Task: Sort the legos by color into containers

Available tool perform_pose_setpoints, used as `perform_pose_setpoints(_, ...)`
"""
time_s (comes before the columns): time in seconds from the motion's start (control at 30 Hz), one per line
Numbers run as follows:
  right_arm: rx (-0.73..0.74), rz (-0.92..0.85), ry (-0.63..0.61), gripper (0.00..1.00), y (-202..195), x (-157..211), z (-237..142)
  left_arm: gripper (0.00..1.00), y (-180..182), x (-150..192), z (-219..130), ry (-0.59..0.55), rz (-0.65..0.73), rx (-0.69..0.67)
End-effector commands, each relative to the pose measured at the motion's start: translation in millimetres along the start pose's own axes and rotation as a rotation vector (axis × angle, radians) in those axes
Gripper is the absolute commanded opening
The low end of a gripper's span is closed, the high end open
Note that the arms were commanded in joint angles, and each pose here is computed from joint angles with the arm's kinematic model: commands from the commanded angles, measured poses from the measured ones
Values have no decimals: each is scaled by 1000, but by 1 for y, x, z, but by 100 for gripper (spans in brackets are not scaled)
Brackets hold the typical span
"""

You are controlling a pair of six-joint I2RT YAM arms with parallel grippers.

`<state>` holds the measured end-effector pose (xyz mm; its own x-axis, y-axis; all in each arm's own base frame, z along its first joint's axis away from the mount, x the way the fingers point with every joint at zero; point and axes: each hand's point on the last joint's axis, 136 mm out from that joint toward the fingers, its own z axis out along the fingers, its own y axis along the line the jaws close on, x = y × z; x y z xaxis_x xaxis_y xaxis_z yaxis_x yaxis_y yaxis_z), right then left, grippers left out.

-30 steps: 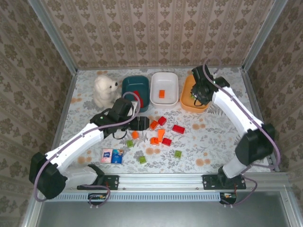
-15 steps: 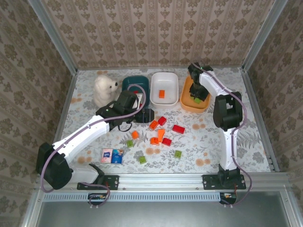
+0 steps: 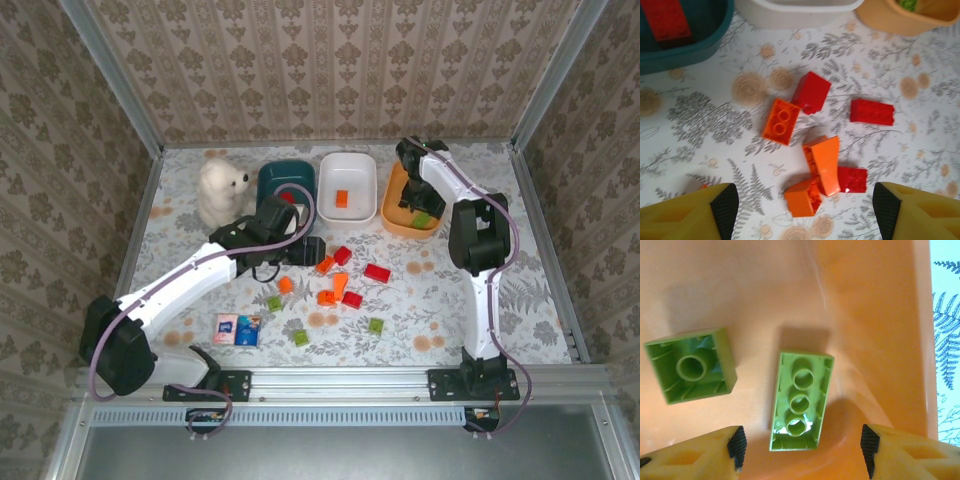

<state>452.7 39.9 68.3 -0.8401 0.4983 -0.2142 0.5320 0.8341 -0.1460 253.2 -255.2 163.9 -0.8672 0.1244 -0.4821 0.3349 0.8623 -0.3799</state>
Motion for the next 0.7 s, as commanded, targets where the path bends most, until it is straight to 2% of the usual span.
perform_pose_setpoints(0.0, -135, -55, -126, 69, 11, -10, -71, 75, 21, 13, -2, 47, -5, -107)
perform_pose_setpoints(0.13, -292, -183, -244, 68, 32, 15, -127, 76, 43, 33, 4, 151, 83, -179)
perform_pose_setpoints(0.27, -716, -337, -333, 72, 63, 85, -181, 85, 57, 53, 12, 236, 279, -187)
perform_pose_setpoints(0.37, -930, -371, -277, 73, 61, 133, -190, 86, 59, 62, 18, 297, 405, -114)
perform_pose_setpoints(0.5, -1006, -380, -180, 74, 40, 177, -182, 87, 68, 64, 29, 362, 465, -79)
perform_pose_setpoints(0.67, -1003, -351, -152, 73, 13, 197, -179, 85, 79, 64, 50, 425, 514, -126)
